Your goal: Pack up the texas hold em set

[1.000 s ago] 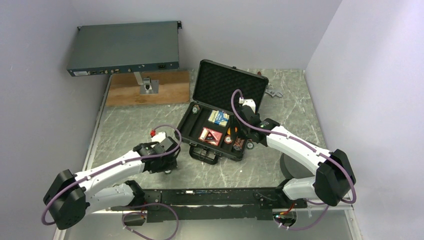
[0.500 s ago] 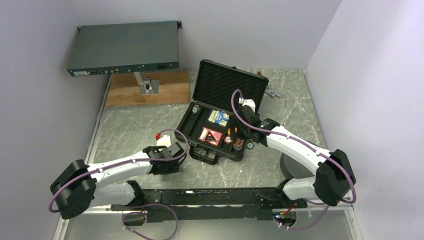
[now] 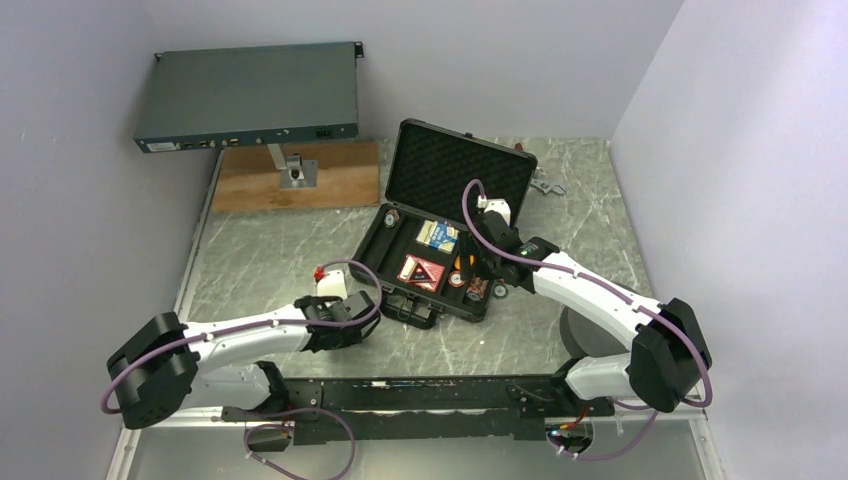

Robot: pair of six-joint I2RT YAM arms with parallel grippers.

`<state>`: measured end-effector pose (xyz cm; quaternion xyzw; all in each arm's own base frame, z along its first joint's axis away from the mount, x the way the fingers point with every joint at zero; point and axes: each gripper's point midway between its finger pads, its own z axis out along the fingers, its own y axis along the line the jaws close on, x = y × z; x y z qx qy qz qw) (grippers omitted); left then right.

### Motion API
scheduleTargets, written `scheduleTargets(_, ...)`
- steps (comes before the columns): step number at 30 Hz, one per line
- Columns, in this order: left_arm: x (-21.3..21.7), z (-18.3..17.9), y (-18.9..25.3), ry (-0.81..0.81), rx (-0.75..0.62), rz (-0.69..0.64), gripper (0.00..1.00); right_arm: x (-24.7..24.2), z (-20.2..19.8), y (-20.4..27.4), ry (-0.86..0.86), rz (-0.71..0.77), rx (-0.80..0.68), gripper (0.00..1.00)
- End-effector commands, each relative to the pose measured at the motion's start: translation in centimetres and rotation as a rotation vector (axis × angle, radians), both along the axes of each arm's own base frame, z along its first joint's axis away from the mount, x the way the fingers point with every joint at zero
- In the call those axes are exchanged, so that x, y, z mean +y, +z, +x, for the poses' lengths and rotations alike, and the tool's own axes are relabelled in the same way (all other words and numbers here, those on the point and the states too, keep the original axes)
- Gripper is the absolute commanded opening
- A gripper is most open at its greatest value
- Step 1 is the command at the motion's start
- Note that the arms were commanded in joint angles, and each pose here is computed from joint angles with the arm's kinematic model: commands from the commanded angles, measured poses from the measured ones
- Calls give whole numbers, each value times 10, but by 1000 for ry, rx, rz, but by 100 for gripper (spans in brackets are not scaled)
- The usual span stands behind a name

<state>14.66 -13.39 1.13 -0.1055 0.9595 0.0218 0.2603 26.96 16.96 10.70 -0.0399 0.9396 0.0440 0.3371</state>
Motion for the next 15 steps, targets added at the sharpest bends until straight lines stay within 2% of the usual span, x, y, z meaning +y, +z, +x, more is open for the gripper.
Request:
scheduleTargets(1,24,-38,-30,19,142,56,55,2,5,6,3,12,-30,79)
scheduleTargets(7,24,-45,-31,27,147,51,56,2,5,6,5,11,-27,79)
scheduleTargets(15,20,-56,-44,14,189,77,51,2,5,7,5,13,-27,80)
